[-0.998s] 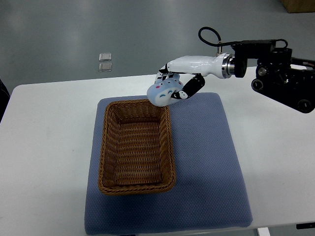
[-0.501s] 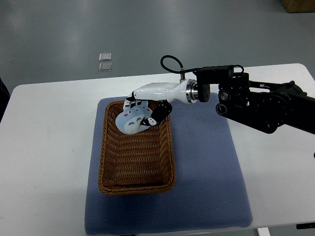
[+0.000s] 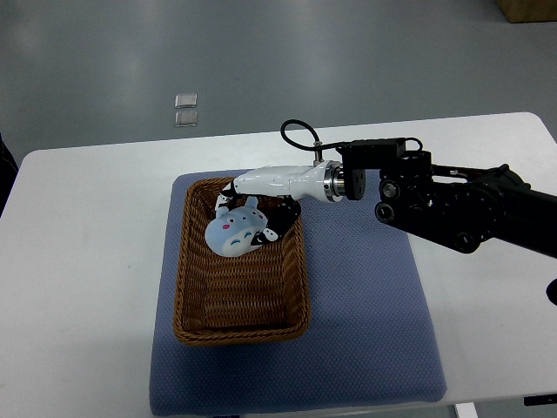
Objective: Place blue toy in brown basket
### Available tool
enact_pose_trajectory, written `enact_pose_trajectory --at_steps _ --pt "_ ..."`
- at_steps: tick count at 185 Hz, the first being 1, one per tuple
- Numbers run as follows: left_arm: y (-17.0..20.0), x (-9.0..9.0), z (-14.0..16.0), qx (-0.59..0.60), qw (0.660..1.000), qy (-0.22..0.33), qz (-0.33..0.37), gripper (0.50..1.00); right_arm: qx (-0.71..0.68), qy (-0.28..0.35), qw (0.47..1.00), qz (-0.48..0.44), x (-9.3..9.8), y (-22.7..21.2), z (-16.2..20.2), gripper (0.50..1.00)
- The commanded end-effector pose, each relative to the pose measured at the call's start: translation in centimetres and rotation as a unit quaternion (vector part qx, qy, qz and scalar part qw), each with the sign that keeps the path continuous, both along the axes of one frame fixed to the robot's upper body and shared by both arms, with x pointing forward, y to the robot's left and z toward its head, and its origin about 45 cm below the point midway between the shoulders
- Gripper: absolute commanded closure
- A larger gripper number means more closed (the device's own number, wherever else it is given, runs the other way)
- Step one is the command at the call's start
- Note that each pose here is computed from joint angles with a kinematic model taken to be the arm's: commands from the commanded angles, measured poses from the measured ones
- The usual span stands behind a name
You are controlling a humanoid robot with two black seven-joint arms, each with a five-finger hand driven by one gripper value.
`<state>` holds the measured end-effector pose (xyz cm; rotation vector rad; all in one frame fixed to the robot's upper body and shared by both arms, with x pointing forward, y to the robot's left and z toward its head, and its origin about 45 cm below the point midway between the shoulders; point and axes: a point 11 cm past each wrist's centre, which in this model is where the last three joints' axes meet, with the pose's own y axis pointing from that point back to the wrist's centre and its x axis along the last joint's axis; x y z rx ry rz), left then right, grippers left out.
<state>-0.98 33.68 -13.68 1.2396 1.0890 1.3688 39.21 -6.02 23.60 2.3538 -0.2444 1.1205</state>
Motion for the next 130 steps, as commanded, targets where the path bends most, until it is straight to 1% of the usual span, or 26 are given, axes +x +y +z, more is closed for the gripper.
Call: enact_pose_trajectory --at_steps 1,4,9,29,35,42,74,102,116,130 --pt "0.0 0.0 0.0 0.0 1.0 0.0 0.0 0.5 0.001 0.001 1.0 -0.001 0.0 -0.1 0.0 0.666" --pt "0.0 0.0 0.0 0.0 1.0 0.0 0.0 0.5 0.001 0.001 1.0 -0.001 0.0 -0.1 0.0 0.662" --pt "0.0 0.0 0.0 0.0 1.0 0.0 0.0 0.5 0.002 0.002 1.0 -0.001 0.0 -0.1 0.0 0.642" --pt "0.0 0.0 0.0 0.0 1.0 0.0 0.0 0.5 0.002 0.004 1.0 -0.003 0.1 -0.2 0.0 0.638" --pt "0.0 0.0 0.0 0.0 1.0 0.0 0.0 0.5 0.004 0.004 1.0 -0.005 0.1 -0.3 0.1 0.63" --pt "0.0 0.0 0.0 0.0 1.0 0.0 0.0 0.5 0.005 0.004 1.0 -0.006 0.2 -0.4 0.2 0.607" --pt "0.0 0.0 0.0 0.0 1.0 0.0 0.0 0.5 0.012 -0.001 1.0 -0.011 0.7 -0.8 0.9 0.601" --pt "0.0 0.0 0.0 0.0 1.0 0.0 0.0 0.5 0.06 -0.015 0.997 -0.036 2.1 -1.2 3.7 0.599" --pt "0.0 0.0 0.0 0.0 1.0 0.0 0.0 0.5 0.084 -0.009 0.995 -0.06 2.9 -1.9 4.3 0.599" --pt "0.0 0.0 0.0 0.0 1.0 0.0 0.0 0.5 0.142 0.012 0.983 -0.118 4.7 -3.9 5.1 0.599"
